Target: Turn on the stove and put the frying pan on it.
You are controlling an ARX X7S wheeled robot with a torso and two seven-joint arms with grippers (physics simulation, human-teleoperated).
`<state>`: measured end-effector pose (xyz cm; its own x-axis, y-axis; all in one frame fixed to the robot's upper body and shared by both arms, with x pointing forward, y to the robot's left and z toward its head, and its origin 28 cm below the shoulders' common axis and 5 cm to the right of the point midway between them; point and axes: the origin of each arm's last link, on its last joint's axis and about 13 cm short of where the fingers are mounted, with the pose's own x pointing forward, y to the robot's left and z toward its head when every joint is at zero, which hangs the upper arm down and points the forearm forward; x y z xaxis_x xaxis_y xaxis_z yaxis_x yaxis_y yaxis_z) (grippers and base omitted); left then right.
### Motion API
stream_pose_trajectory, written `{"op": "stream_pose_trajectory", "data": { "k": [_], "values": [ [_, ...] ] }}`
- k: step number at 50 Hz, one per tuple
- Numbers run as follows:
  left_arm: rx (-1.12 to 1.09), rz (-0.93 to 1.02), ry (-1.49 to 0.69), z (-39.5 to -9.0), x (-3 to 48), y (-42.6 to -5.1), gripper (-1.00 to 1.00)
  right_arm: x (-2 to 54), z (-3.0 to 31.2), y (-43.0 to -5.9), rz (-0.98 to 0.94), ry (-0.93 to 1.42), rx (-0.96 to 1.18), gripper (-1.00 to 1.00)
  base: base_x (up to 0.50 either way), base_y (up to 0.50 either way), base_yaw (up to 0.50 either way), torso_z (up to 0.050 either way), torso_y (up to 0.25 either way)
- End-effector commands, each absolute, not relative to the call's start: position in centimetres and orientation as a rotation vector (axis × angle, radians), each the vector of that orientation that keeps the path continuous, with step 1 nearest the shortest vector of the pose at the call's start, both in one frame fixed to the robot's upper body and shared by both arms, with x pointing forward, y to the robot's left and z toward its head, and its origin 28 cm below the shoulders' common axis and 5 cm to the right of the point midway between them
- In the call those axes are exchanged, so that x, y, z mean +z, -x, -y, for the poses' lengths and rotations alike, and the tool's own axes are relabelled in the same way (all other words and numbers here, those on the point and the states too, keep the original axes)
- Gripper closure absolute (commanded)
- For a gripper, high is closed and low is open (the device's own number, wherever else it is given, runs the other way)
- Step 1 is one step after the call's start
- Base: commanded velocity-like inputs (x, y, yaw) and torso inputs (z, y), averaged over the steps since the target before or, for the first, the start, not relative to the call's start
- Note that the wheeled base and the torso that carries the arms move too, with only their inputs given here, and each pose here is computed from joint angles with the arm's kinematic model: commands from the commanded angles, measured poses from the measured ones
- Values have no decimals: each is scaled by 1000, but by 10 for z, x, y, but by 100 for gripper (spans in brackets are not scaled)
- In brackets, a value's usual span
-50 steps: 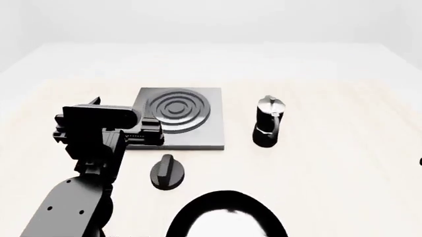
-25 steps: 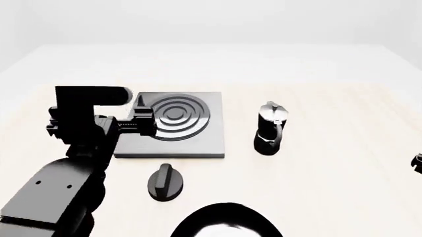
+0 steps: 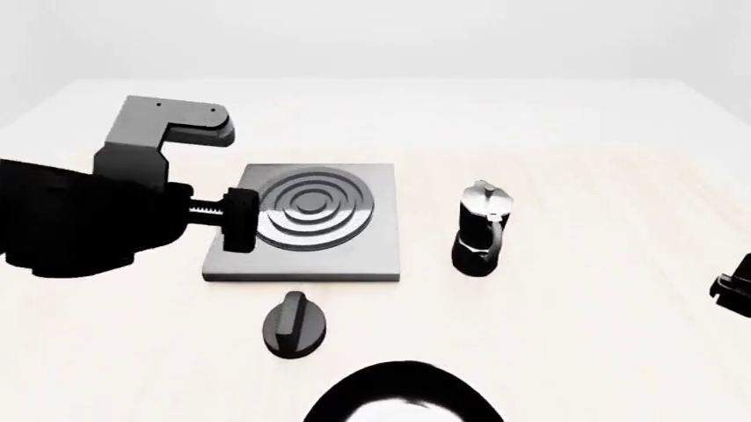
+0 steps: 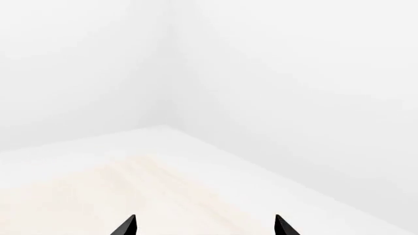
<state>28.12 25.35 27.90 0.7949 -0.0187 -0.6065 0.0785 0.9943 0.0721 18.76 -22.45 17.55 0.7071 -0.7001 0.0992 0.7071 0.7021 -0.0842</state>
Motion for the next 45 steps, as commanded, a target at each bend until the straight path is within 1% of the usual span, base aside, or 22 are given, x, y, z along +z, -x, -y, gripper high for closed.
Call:
{"op": "stream_pose_trajectory", "data": {
  "k": [1,6,11,14,30,38,45],
  "values": [
    [-86,-783,-58,-273,287,-279,-100,174,224,-188,53,121,-770,-100,0,0,0,0,0],
    [-104,-807,-51,-276,284,-280,-100,174,223,-189,52,121,-765,-100,0,0,0,0,0],
    [-198,-848,22,-283,276,-282,-100,172,223,-189,47,122,-763,-100,0,0,0,0,0],
    [-211,-850,63,-286,272,-286,-100,173,223,-189,48,124,-762,-100,0,0,0,0,0],
    [-219,-895,141,-289,234,-303,-100,174,222,-190,50,123,-759,-100,0,0,0,0,0],
    [-207,-954,129,-284,210,-308,-100,174,222,-190,51,122,-758,-100,0,0,0,0,0],
    [-198,-982,116,-284,202,-307,-100,174,222,-191,52,123,-758,-100,0,0,0,0,0]
  ]
}}
